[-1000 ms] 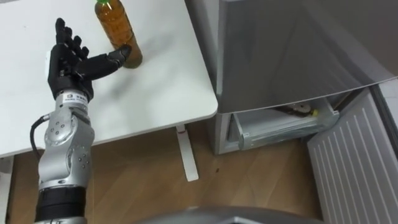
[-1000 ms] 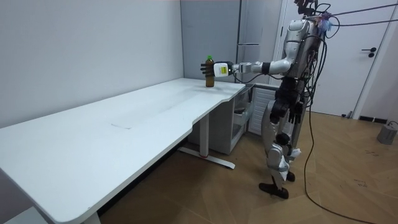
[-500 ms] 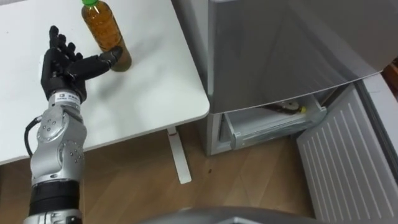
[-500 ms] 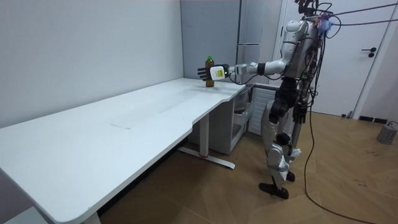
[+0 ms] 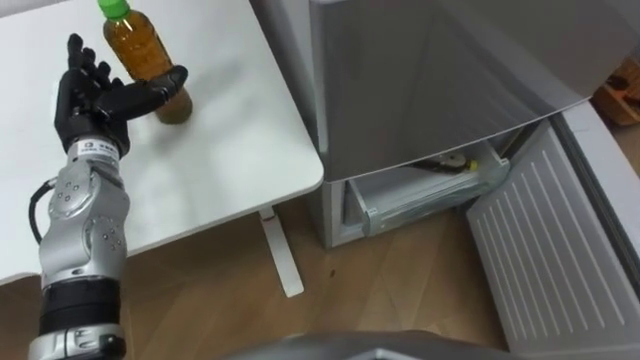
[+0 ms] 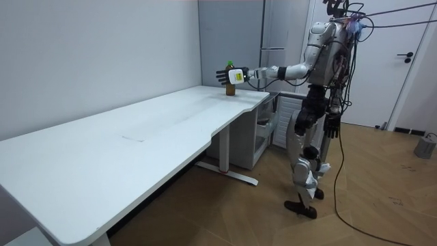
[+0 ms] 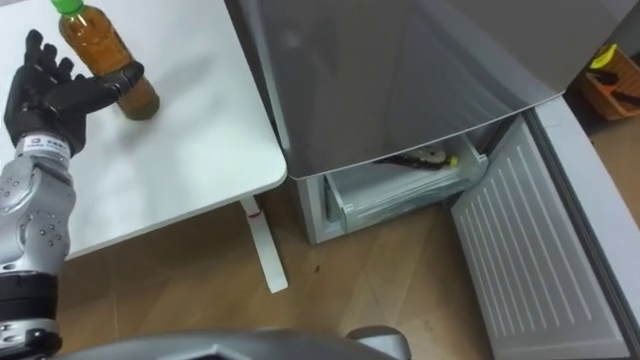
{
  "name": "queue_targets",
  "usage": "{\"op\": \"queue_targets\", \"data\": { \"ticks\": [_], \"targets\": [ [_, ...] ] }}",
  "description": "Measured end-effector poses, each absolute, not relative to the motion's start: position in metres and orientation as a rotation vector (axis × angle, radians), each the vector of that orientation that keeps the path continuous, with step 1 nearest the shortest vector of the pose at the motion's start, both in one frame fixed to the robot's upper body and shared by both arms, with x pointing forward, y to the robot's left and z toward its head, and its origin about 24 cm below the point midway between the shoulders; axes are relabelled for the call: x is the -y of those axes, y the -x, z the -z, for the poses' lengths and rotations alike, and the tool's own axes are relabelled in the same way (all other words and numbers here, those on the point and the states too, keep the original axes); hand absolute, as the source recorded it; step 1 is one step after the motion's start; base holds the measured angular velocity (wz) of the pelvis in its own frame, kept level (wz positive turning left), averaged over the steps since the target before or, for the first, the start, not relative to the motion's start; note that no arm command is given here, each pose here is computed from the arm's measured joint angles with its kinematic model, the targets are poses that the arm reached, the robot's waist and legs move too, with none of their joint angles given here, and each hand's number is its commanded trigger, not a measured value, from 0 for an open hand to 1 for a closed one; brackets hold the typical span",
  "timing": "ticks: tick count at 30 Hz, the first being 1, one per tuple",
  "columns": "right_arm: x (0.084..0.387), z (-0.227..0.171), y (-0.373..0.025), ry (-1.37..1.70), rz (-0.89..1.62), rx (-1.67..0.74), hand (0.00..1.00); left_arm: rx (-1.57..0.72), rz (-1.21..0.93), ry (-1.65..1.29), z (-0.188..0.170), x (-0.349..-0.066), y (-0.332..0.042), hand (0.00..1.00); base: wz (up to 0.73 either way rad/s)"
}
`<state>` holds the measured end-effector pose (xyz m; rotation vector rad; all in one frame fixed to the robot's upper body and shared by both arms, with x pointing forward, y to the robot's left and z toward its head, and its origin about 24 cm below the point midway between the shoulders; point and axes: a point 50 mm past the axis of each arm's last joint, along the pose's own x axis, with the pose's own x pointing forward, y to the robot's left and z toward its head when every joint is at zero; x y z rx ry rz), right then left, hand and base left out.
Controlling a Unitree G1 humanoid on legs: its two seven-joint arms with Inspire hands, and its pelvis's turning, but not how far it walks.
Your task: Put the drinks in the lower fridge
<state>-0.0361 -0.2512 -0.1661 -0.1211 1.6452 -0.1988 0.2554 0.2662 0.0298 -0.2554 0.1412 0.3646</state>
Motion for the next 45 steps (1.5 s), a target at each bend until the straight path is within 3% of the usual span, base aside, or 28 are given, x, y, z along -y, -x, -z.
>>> {"op": "queue_targets", "data": {
  "ticks": [24,45],
  "targets": [
    [0.253,0.166,0.032,0.122,0.213,-1.642,0.00,-0.118,-0.367,0.256,-0.042,-0.265,-0.272,0.00,-0.01],
    [0.261,0.163,0.036,0.114,0.237,-1.666,0.00,-0.221,-0.405,0.158,-0.033,-0.286,-0.273,0.00,-0.03]
  ]
}}
